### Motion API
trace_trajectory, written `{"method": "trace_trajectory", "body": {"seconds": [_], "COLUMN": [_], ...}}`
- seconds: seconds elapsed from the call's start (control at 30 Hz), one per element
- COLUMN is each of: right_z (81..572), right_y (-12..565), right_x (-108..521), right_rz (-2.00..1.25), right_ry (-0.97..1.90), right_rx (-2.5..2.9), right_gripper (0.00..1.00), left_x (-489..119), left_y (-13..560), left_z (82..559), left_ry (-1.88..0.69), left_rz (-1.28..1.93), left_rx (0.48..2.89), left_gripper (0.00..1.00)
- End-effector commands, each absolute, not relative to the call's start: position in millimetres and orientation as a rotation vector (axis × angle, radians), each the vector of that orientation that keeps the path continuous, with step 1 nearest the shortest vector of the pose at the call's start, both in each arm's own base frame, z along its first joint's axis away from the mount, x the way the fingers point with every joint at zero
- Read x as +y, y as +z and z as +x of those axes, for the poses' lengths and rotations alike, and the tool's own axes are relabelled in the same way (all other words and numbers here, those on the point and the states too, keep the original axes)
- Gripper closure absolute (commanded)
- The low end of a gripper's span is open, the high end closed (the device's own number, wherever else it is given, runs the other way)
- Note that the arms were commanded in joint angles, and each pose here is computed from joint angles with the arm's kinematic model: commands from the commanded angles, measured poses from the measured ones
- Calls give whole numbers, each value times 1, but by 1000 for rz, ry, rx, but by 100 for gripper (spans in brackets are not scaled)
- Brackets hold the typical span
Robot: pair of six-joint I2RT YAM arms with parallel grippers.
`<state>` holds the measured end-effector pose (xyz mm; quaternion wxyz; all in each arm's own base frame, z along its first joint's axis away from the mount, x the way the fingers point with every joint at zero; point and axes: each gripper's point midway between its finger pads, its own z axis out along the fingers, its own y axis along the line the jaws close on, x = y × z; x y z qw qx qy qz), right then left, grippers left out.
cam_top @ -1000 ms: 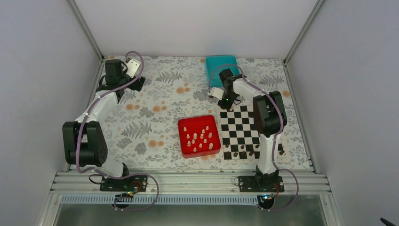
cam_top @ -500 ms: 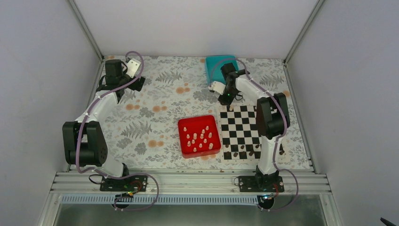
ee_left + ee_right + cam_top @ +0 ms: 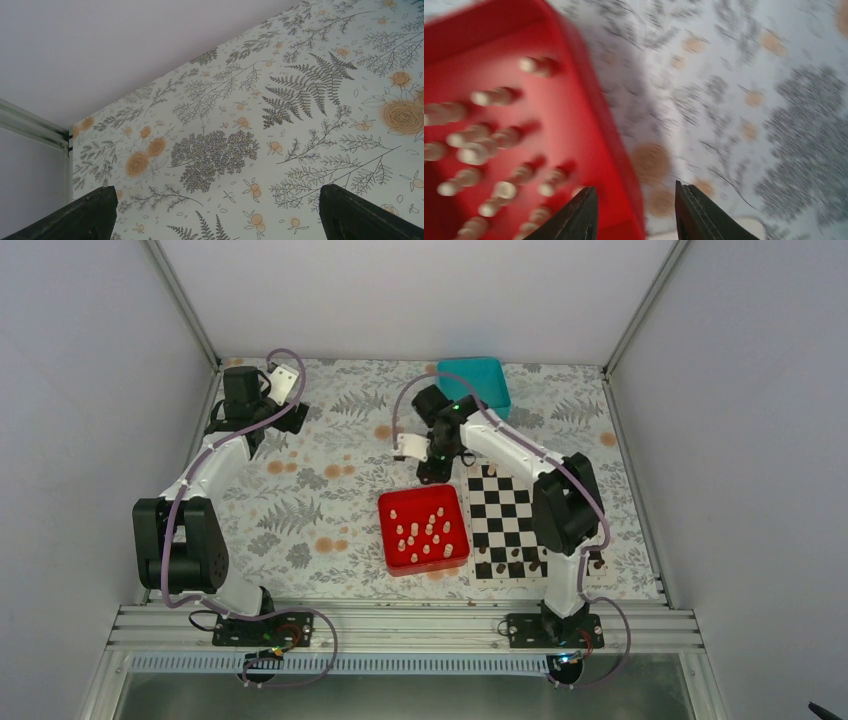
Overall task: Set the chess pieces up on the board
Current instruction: Pick up the chess piece from the storage box.
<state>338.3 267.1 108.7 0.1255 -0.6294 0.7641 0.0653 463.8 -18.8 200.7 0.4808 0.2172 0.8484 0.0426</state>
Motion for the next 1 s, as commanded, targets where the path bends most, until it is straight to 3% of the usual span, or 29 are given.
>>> {"method": "trace_trajectory", "body": {"seconds": [0.0,0.43,0.97], "right_z": [292,231,214], "right_y": [115,89,64], "right_x": [287,301,308], "right_rz": [-1923,-2076,-2109], "right_ry": [330,385,385], "right_rx": [2205,2200,2214], "right_gripper": [59,55,53], "left_x": [-20,-21,-22], "left_y": [199,202,203], "left_z": [465,466,464], "left_ry": [103,97,93], "left_rz": [543,545,544], "left_rx": [2065,2063,2061], "left_gripper": [0,0,0]}}
